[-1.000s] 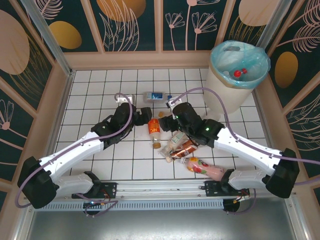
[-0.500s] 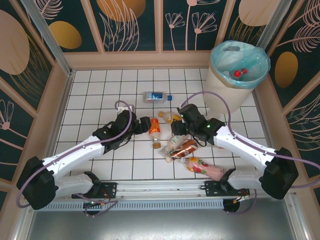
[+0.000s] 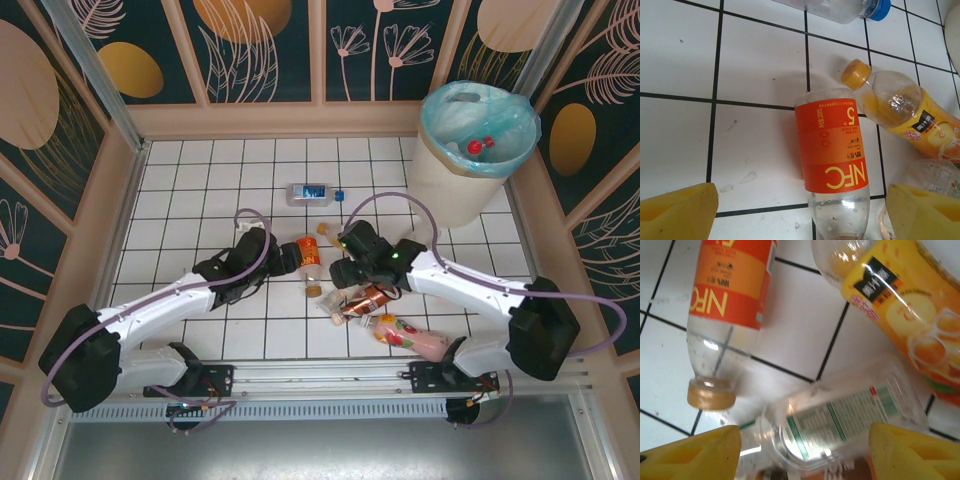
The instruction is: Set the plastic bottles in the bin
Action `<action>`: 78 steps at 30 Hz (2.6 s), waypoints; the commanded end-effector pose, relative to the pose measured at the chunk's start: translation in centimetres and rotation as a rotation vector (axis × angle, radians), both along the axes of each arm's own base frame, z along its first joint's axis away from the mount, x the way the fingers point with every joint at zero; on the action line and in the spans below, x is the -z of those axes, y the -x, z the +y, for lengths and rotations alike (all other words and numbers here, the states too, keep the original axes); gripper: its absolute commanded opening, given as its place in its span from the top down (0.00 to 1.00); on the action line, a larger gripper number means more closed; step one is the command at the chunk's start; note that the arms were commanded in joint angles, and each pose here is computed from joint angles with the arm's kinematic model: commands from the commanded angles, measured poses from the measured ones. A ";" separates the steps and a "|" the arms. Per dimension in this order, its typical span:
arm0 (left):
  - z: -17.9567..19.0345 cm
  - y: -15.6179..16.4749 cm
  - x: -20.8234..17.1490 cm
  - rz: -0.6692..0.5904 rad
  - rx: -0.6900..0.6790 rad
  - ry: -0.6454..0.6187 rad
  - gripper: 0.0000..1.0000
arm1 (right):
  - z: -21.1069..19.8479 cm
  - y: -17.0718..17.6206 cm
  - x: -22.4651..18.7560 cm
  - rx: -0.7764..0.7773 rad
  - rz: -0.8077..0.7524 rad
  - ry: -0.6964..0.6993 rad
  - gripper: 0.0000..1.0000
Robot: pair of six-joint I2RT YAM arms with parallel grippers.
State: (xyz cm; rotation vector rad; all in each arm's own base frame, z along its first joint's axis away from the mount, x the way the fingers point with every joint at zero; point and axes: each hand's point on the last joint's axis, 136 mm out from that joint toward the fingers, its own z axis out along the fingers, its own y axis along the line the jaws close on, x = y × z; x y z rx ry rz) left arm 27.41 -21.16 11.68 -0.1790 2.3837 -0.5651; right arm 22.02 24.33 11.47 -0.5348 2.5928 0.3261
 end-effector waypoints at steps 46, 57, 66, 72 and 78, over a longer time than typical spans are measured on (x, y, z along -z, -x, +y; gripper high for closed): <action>5.4 -2.9 -11.3 -0.573 0.044 -0.448 0.04 | -6.0 9.6 -1.7 0.012 0.294 0.543 0.27; 4.3 -3.0 -9.5 -0.556 0.054 -0.371 0.04 | -6.5 11.1 1.8 -0.039 0.323 0.578 0.33; 4.6 -3.0 -8.6 -0.532 0.042 -0.385 0.04 | -3.9 10.7 4.3 -0.158 0.296 0.582 0.33; 5.3 -2.3 -8.8 -0.527 0.026 -0.373 0.04 | -4.6 10.4 6.9 -0.201 0.292 0.659 0.37; 6.3 -1.7 -9.5 -0.531 -0.005 -0.360 0.04 | -4.1 10.1 8.4 -0.222 0.299 0.664 0.40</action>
